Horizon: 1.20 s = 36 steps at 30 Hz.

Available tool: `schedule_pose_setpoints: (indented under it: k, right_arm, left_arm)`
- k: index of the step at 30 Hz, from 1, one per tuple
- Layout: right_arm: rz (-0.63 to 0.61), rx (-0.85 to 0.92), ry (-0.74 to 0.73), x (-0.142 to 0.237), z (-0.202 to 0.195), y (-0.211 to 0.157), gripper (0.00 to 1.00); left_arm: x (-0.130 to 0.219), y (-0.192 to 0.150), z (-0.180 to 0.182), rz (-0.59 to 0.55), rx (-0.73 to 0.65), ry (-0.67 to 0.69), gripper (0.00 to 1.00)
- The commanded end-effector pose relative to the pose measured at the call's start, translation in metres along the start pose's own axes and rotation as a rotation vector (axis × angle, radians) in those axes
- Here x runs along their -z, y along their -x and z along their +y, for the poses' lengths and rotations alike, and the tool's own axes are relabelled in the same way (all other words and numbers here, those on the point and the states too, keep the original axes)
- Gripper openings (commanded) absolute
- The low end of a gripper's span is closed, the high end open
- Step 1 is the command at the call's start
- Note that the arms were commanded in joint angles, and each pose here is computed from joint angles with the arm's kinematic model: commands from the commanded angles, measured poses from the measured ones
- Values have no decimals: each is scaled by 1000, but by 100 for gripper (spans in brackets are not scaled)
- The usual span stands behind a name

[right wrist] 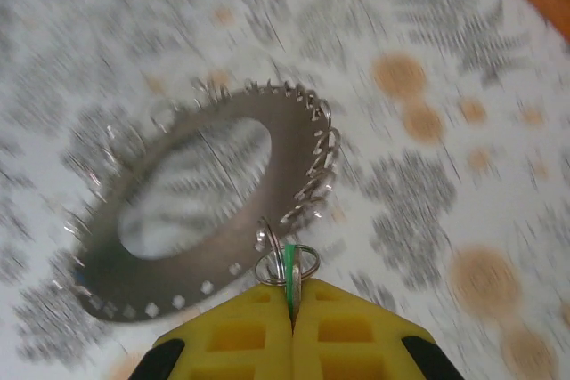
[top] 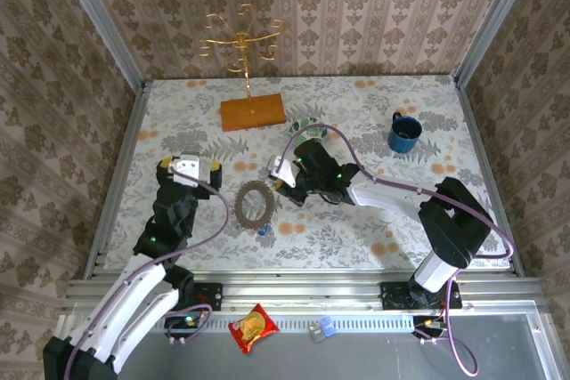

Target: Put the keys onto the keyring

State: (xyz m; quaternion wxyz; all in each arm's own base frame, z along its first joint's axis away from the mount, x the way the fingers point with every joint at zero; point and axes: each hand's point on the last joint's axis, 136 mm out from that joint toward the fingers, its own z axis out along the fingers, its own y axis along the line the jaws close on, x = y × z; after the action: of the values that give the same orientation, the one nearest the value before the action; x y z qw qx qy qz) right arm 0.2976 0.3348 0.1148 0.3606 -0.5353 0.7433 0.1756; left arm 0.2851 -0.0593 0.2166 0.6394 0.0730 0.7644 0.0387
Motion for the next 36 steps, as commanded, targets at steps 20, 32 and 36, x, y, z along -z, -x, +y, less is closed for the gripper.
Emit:
schedule_pose_setpoints:
  k: [20, 32, 36]
  right_arm:
    - [604, 239, -265, 56, -61, -152, 34]
    - [36, -449, -743, 148, -161, -138, 49]
    - [-164, -555, -898, 173, -186, -165, 50]
  left_arm:
    - [-47, -50, 46, 171, 11, 156, 100]
    - [-64, -82, 48, 214, -10, 146, 100]
    - [-78, -93, 50, 213, 31, 129, 100]
